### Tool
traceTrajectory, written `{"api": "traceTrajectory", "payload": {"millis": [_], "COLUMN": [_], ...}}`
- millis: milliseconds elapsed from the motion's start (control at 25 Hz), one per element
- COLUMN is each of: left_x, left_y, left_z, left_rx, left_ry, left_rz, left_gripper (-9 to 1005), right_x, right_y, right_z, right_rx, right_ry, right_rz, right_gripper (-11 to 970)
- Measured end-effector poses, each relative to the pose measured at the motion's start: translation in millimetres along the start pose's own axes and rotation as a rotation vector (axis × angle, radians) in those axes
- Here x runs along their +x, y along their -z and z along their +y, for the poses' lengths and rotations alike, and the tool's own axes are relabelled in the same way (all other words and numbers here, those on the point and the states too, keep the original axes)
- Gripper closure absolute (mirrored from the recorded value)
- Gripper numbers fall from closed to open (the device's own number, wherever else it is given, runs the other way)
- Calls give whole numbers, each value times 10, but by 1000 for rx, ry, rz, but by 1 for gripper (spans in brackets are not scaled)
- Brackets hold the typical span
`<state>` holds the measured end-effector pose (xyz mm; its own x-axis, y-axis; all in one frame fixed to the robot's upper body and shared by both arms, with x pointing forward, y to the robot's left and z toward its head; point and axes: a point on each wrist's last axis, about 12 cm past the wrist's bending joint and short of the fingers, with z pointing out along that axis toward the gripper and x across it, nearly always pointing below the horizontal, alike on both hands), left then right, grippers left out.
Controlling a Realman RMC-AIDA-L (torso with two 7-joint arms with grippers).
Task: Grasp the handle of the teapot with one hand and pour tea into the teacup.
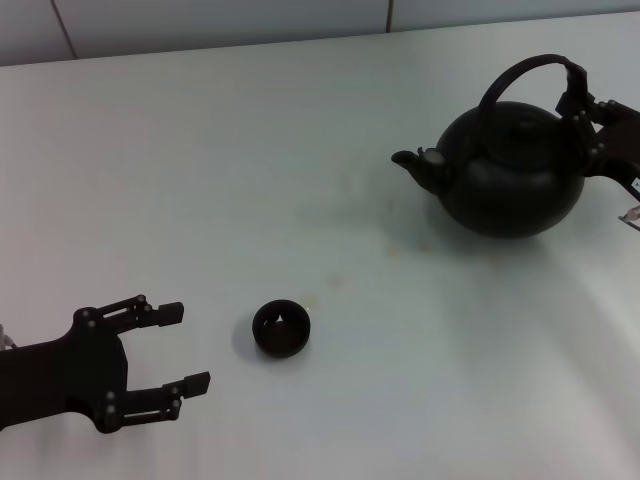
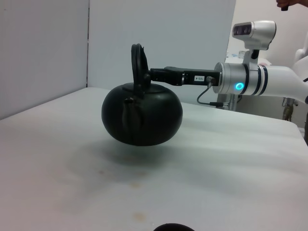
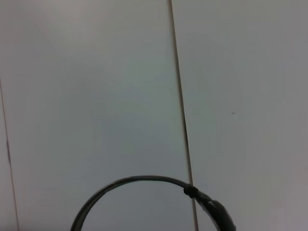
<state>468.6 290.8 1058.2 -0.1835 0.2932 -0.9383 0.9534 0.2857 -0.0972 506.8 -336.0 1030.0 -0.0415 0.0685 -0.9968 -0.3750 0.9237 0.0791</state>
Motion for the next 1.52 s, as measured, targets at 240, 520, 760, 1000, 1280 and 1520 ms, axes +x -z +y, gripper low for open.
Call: {"api": "traceTrajectory", "payload": {"millis": [240, 520, 760, 1000, 1280, 1520], "left_x": [-1, -5, -17, -33, -57, -68], "left_y": [-18, -22, -34, -57, -82, -92], "left_z": [-8, -9, -5, 0, 9, 14], "left_rx": [3, 4, 6, 9, 13, 14], "left_ry": [1, 0, -4, -9, -11, -10], "left_rz": [-3, -4, -7, -11, -15, -16], "left_gripper": [183, 183, 183, 183, 183, 183], "right_x": [12, 8, 28, 38, 2, -9], "right_y": [-79, -144, -186, -196, -190, -175], "right_z": [7, 17, 22, 12, -29, -48], "right_rx": [-7, -18, -23, -16, -13, -10], "right_ry": [9, 26, 41, 45, 65, 74], "right_rz": [30, 47, 75, 89, 82, 80], "right_gripper": [868, 868, 869, 868, 799, 730]}}
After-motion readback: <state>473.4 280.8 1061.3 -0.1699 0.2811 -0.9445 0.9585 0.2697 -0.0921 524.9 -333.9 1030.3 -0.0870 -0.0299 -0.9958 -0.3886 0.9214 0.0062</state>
